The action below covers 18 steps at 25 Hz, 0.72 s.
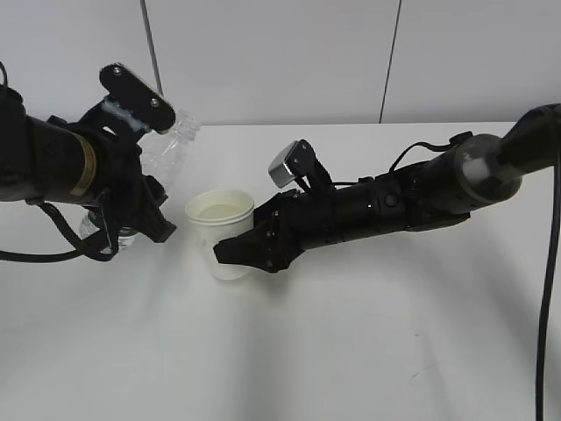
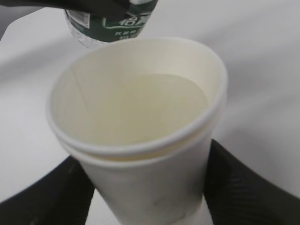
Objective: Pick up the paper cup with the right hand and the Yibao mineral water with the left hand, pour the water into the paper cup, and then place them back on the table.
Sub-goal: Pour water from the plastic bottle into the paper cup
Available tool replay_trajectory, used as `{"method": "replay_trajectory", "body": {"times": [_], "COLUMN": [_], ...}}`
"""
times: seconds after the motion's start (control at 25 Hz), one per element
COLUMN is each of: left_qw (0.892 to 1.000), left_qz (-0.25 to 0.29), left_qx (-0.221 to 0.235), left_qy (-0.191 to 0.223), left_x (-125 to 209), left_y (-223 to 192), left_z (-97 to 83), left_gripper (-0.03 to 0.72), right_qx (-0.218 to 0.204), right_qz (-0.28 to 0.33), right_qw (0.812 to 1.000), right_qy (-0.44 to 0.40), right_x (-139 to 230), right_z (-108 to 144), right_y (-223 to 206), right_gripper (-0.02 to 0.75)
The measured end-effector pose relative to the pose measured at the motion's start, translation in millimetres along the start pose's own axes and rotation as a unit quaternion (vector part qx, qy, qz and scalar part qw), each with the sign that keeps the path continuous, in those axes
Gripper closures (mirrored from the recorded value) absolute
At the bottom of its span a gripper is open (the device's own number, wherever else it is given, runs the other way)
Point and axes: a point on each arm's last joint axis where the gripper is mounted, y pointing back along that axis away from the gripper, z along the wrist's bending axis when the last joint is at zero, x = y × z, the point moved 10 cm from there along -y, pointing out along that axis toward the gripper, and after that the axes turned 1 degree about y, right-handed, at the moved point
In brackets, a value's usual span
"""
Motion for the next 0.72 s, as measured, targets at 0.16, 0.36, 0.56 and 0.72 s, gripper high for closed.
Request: {"method": "replay_trajectory", "body": {"times": [0.16, 0.36, 0.56, 0.72], "left_qw": [0.999, 0.995, 0.986, 0.976], "left_qz": [-0.011, -0.045, -0.095, -0.130], "left_qx": [0.000, 0.018, 0.045, 0.055], "left_qy": [0.046, 0.091, 0.133, 0.164], "left_x": [2.6, -2.0, -11.9, -15.3], "left_y": [-3.6, -5.9, -4.6, -2.2], "left_z": [16.3, 29.6, 42.2, 58.9], "left_gripper": [0.365, 0.365, 0.365, 0.365], "right_qx": [0.005, 0.018, 0.023, 0.029], "right_qz": [-0.003, -0.012, -0.018, -0.026], "right_qw": [1.000, 1.000, 0.999, 0.999], "right_qy": [-0.004, -0.014, -0.020, -0.027], "right_x": [-1.0, -3.5, -5.3, -8.1], "right_z": [-2.4, -10.0, -13.2, -15.3], "right_y": [0.6, 4.6, 5.9, 6.1], "right_gripper": [0.214, 0.215, 0.215, 0.215]}}
